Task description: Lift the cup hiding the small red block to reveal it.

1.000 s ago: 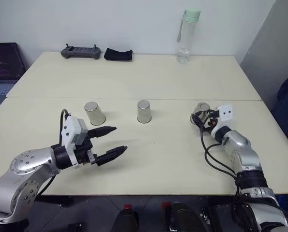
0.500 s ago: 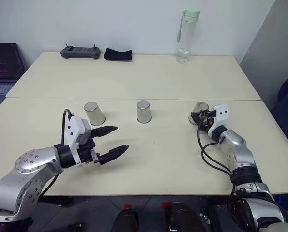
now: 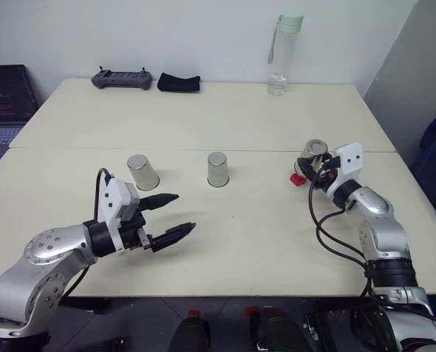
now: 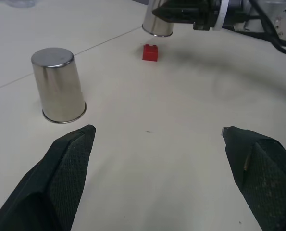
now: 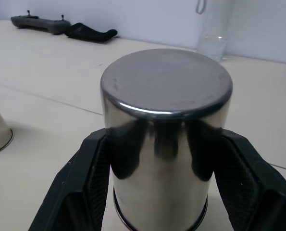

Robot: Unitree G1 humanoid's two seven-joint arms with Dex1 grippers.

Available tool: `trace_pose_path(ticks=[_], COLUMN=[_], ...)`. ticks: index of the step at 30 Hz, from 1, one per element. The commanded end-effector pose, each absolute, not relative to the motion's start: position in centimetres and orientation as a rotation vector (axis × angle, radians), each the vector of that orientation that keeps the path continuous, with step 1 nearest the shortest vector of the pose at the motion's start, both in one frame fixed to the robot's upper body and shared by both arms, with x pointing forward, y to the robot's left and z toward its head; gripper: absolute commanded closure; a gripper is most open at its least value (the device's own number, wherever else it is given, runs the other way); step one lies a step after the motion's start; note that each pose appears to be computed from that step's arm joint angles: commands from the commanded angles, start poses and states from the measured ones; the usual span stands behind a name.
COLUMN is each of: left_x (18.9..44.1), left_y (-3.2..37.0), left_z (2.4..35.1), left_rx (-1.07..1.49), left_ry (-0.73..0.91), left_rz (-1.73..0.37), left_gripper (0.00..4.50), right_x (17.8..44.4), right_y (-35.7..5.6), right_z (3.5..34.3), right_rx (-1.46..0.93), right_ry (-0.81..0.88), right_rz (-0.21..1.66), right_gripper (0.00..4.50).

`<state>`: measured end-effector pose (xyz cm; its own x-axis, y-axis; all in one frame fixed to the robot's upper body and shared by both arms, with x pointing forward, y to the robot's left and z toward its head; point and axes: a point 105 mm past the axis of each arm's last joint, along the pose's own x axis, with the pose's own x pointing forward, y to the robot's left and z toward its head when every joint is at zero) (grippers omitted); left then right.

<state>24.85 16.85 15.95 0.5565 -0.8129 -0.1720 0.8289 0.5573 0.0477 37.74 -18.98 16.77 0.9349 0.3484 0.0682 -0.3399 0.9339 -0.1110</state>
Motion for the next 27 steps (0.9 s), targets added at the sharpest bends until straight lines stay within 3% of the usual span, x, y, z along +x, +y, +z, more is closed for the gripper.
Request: trace_pose_path(ticks=[1,7,18,20,24,27], left_x=[24.8,24.9,25.0,24.9,25.0,24.9], left_y=[16.5,15.9,15.8,15.7,15.8,15.8], left_z=[16.6,16.2,16.3,16.3,16.4,16.4], left_rx=[0.143,0.127,0.130,0.130,0.131,0.132], left_ry=[0.102,0.102,0.106,0.106,0.100,0.099], left_rz=[-0.982,-0.996,-1.016,-1.016,-1.008,-1.003], left_gripper=[0.00,0.00,0.00,0.00,0.00,0.00], right_x=[36.2,34.6,35.8,35.9,36.1,36.1], right_y=[-21.5,-23.5,-23.1,-23.0,-23.1,-23.3], right_z=[19.2,15.9,12.9,12.7,12.2,11.9], right_rx=[-0.107,-0.121,0.025,0.007,-0.005,-0.015], right_ry=[-0.129,-0.028,-0.008,-0.005,0.000,0.002], right_rz=[0.274,0.206,0.151,0.151,0.148,0.140], right_gripper=[1.80,1.80,1.80,1.10,0.16,0.04])
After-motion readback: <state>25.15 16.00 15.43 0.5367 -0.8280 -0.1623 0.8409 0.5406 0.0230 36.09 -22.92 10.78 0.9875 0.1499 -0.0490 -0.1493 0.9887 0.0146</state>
